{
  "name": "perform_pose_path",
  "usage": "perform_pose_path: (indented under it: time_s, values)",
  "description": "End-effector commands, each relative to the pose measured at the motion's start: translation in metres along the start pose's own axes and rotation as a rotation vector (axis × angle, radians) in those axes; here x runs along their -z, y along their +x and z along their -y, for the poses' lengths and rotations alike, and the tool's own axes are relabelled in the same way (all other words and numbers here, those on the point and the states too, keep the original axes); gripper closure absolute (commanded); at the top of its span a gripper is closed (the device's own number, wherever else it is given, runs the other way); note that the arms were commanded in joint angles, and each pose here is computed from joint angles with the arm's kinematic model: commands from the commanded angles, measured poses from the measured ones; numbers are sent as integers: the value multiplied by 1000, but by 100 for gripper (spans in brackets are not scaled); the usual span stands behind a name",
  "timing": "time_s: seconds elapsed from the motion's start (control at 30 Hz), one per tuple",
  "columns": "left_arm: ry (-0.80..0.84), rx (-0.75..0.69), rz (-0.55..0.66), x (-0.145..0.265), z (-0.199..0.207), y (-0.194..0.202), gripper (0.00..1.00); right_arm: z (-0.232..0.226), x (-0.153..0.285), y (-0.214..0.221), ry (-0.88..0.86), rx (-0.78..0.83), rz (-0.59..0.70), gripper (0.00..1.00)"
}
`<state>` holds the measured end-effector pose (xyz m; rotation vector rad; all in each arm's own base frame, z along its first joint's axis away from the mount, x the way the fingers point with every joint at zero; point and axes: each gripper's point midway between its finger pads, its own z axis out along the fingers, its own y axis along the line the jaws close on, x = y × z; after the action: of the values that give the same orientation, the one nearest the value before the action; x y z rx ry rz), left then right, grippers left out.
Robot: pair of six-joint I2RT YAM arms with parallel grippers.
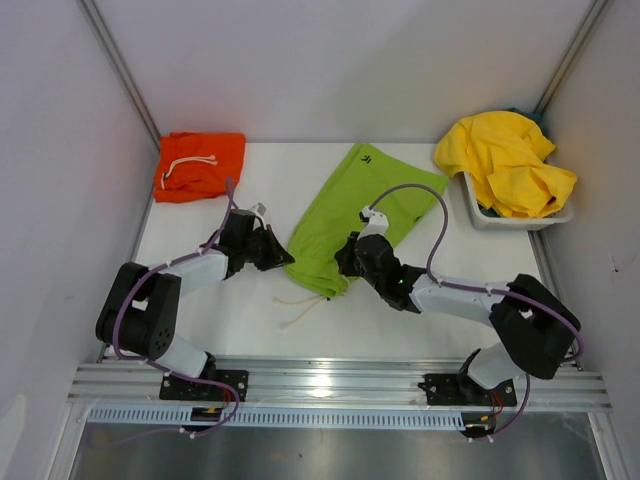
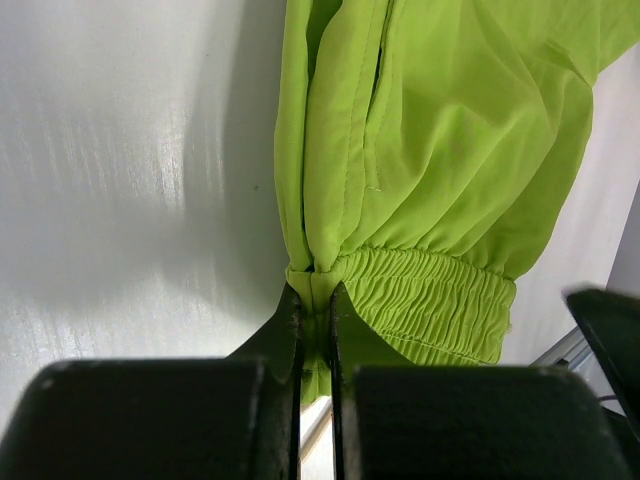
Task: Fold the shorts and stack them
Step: Fold the shorts
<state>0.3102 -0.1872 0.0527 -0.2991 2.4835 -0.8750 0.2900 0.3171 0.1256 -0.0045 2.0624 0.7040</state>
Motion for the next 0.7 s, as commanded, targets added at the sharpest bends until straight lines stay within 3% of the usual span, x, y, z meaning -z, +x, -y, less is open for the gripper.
perform_pose_path:
  time_s: [0.0, 0.17, 0.33, 0.53, 0.67]
  values:
    - [26, -35, 36, 5, 7, -10, 100, 26, -17, 32, 13, -16, -75, 100]
    - [26, -35, 31, 5, 6, -9, 100, 46, -17, 104, -14, -109, -187, 100]
    - [20, -45, 28, 3, 6, -11, 100, 42, -12, 164, 6, -79, -271, 100]
    - [-25, -68, 4, -2, 1, -21, 100, 5, -3, 197, 1, 46, -298, 100]
    - [-37, -110, -4, -10, 13, -52, 100, -6, -6, 216, 11, 109, -334, 100]
